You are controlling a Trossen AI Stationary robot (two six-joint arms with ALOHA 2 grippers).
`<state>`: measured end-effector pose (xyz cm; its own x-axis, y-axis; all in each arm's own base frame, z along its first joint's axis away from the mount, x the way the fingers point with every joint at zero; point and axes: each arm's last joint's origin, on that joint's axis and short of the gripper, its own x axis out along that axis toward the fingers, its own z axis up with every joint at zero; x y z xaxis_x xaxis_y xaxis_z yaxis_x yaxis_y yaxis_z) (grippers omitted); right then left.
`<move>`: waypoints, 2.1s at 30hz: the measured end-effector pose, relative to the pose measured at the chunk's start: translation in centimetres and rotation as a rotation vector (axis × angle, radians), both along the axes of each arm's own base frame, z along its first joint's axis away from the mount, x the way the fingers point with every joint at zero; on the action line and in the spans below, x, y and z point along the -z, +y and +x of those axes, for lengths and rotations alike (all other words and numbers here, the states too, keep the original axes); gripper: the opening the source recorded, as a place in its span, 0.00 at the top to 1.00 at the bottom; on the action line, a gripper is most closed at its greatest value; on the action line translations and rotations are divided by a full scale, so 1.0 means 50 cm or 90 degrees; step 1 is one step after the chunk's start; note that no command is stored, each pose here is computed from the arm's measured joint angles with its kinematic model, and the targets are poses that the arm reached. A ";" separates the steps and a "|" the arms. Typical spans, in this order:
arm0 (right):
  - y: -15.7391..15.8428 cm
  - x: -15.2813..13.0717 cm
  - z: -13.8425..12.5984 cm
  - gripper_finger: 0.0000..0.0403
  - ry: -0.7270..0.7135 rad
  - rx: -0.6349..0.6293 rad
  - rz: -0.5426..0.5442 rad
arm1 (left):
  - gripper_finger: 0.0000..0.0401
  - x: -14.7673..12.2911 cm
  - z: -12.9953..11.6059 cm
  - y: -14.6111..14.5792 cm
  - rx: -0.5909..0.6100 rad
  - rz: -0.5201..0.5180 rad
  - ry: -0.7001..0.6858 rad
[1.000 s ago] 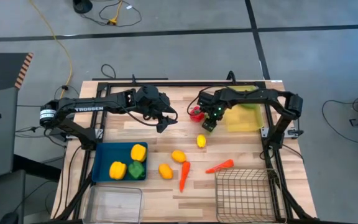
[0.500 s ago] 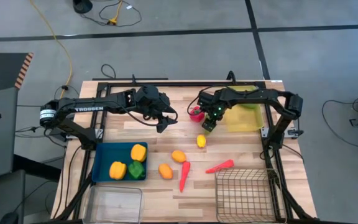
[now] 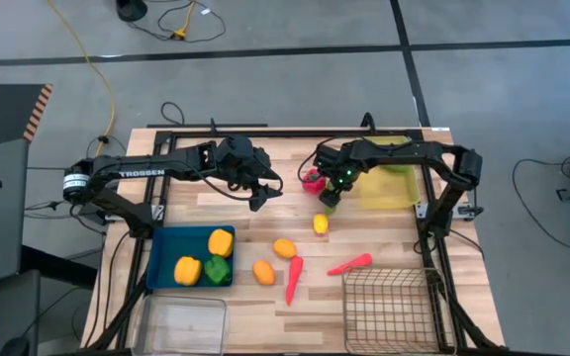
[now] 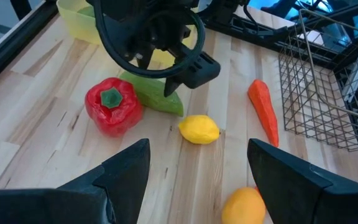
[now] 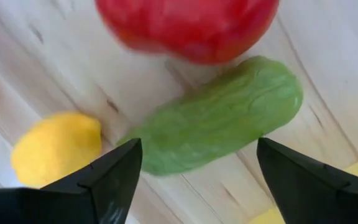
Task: Sort produce into baskets
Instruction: Put the green cucumber into the yellow bin
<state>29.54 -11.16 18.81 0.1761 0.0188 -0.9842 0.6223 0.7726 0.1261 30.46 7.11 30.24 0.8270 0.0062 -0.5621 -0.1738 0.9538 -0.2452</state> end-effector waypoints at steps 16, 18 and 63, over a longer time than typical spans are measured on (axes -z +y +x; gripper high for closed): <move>0.000 0.008 0.007 0.12 -0.003 0.099 -0.012 | 0.36 0.000 0.000 0.000 0.000 0.000 0.000; 0.001 0.015 0.004 0.13 -0.001 0.100 -0.014 | 0.36 0.000 0.000 0.000 0.000 0.000 0.000; -0.029 -0.113 -0.034 0.50 0.061 0.019 -0.034 | 0.36 0.001 0.000 0.000 -0.003 -0.001 0.003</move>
<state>27.85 -12.59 24.45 0.0812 -0.0375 -0.9960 0.6521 0.7577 0.0246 30.44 7.10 30.20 0.8244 0.0091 -0.5659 -0.1796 0.9524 -0.2463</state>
